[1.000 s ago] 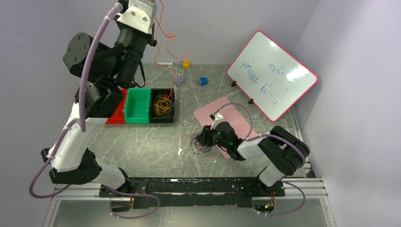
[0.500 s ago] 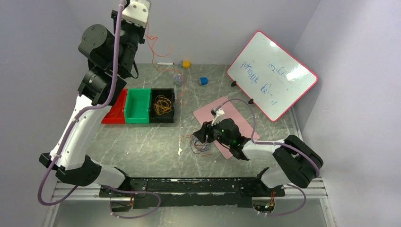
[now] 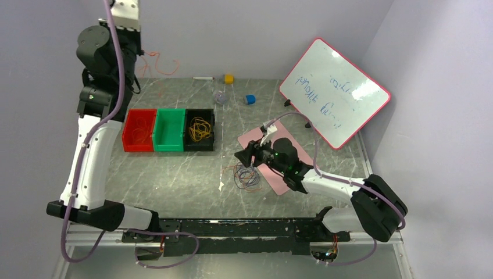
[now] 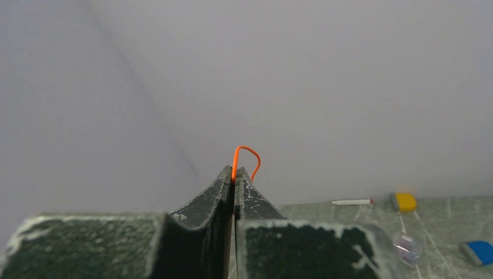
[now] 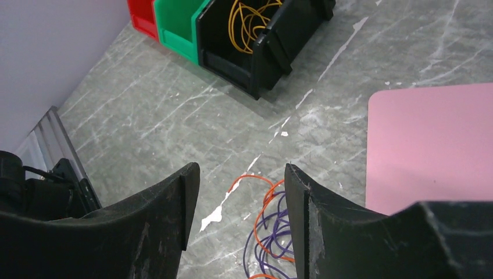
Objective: Untangle the cables
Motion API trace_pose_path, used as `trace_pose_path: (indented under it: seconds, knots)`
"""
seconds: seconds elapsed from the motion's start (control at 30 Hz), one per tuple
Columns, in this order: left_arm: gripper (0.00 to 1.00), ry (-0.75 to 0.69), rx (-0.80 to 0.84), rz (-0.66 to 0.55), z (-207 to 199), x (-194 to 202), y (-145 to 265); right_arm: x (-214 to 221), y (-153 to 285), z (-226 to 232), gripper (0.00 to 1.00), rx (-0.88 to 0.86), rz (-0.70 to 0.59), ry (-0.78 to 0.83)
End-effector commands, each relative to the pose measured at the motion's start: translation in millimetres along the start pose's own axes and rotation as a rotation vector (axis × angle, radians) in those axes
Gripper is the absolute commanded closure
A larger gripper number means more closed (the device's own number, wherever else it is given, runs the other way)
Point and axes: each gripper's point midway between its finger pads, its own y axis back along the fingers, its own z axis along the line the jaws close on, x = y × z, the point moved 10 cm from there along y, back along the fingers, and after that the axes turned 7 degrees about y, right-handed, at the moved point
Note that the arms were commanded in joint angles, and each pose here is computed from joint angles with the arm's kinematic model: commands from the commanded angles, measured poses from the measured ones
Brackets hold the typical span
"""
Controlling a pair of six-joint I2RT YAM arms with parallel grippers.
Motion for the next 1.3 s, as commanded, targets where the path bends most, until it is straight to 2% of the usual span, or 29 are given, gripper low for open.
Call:
trace_pose_path:
  seconds: [0.0,0.17,0.37,0.7,0.97,1.07,1.27]
  knots:
    - [0.93,0.075,-0.034,0.034,28.4,11.7,0.5,-16.6,0.0,5.0,0.41,-0.005,-0.029,0.023]
    - [0.93,0.108,-0.136,0.115,62.0,46.9,-5.5,-36.2,1.1,10.9,0.39,-0.021,-0.046,0.024]
    - [0.93,0.112,-0.227,0.189,76.6,82.1,-2.9,-53.1,2.0,15.3,0.38,-0.035,-0.050,0.063]
    - [0.93,0.128,-0.258,0.210,92.5,95.9,-10.9,-46.4,5.0,12.1,0.38,-0.019,-0.046,0.038]
    - [0.93,0.120,-0.284,0.277,95.3,131.9,-18.2,-42.4,5.7,9.3,0.37,-0.006,-0.031,0.038]
    - [0.93,0.142,-0.262,0.278,94.4,130.7,-20.2,-42.2,6.1,8.5,0.37,0.003,-0.027,0.040]
    - [0.93,0.177,-0.205,0.236,93.1,100.8,-23.9,-42.3,5.9,7.8,0.37,0.007,-0.027,0.038]
